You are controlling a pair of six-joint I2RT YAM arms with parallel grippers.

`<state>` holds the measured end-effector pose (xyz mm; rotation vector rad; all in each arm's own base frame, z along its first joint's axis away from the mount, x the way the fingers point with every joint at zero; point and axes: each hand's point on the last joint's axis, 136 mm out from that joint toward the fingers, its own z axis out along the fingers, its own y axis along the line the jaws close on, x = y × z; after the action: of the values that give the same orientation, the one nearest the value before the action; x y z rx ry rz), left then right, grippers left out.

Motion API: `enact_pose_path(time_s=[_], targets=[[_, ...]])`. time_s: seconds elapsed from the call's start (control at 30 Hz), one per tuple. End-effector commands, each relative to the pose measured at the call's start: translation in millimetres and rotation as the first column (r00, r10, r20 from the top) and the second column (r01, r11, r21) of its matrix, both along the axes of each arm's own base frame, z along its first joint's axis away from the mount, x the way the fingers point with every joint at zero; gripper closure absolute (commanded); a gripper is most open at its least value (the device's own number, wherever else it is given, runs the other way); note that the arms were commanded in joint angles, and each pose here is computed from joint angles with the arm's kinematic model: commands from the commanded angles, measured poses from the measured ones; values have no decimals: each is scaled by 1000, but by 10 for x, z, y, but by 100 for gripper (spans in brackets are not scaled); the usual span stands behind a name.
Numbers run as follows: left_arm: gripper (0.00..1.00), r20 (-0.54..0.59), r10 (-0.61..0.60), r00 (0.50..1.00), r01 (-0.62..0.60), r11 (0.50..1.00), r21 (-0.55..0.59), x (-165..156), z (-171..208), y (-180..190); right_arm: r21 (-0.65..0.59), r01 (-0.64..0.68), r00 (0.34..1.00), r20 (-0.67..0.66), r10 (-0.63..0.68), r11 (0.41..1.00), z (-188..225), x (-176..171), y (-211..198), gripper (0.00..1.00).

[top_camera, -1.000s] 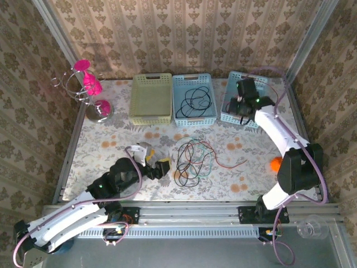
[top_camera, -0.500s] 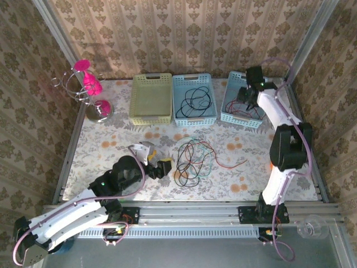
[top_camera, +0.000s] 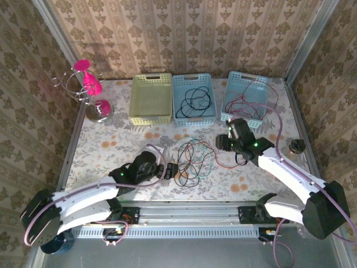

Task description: Untangle the cables

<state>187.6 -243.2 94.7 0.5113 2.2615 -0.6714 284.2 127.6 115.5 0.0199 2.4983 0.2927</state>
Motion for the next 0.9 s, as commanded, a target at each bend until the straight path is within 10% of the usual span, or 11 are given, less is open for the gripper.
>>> enact_pose_path(time_s=[0.0,0.47,0.87], targets=[[12,-14,47,999,-46,999,21,146,71,-130,53,19,999,-51,-16,998,-140,-158,36,48],[12,-220,150,964,-111,977,183,200,-536,-193,180,-68,989,-119,90,981,-364,-269,368,47],[45,-248,149,957,-89,967,238,251,-753,-318,129,-176,975,-111,191,976,-619,-190,606,65]])
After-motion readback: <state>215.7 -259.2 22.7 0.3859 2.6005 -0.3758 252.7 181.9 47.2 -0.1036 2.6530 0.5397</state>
